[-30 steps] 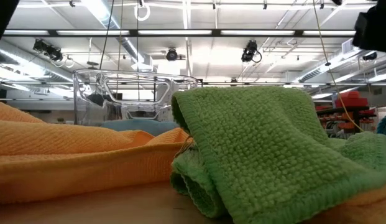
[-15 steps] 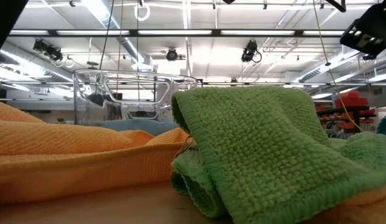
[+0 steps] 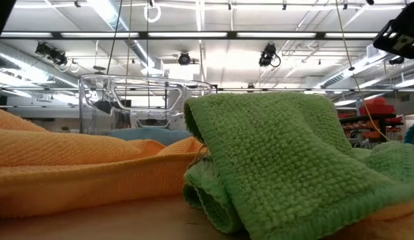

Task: Fold microfiber towels
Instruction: Put the blue towel into the transparent bin

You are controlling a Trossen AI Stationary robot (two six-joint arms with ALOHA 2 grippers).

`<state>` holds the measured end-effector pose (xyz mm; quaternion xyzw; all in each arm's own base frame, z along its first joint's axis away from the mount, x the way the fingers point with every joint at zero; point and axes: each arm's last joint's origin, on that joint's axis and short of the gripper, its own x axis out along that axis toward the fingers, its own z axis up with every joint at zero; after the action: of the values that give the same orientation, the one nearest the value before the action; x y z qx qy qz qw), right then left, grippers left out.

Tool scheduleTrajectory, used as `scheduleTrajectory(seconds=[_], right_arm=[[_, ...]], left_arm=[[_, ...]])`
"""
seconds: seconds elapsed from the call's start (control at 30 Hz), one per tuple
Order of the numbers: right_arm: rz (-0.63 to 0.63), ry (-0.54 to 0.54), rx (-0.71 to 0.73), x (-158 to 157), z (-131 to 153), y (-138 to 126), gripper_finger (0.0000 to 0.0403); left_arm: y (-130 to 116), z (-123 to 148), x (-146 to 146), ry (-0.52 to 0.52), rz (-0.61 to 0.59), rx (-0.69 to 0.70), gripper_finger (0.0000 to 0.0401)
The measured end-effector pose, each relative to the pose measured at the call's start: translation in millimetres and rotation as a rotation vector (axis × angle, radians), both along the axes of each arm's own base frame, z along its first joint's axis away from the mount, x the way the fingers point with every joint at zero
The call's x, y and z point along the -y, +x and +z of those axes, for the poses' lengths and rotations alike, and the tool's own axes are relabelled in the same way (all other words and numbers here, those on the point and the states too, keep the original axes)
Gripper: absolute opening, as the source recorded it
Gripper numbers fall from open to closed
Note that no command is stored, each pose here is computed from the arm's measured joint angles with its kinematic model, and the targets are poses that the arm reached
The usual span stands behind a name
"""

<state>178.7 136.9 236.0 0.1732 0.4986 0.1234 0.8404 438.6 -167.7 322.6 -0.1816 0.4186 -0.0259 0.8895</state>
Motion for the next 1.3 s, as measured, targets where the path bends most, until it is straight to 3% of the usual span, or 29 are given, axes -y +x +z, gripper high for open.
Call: scheduleTrajectory(seconds=[0.2, 0.43, 0.73, 0.93, 1.07, 1.3], right_arm=[[-0.108, 0.019, -0.01, -2, 0, -2, 0.022], [-0.253, 0.071, -0.005, -12, 2, -8, 0.022], [-0.367, 0.186, 0.022, -28, 4, -12, 0.022], [-0.394, 0.218, -0.02, -44, -8, -9, 0.022], [-0.407, 0.225, -0.067, -52, -18, -6, 0.022], [-0.429, 0.257, -0.092, -57, -21, -7, 0.022]], left_arm=[[-26, -5, 35, 0.079, -0.097, -0.09, 0.0029], [-43, -5, 66, 0.214, -0.212, -0.04, 0.001], [-46, -20, 67, 0.333, -0.284, -0.056, 0.0021], [-44, -49, 67, 0.298, -0.292, -0.11, 0.0008], [-42, -56, 75, 0.268, -0.316, -0.064, 0.0008], [-46, -72, 72, 0.295, -0.347, -0.081, 0.0012]])
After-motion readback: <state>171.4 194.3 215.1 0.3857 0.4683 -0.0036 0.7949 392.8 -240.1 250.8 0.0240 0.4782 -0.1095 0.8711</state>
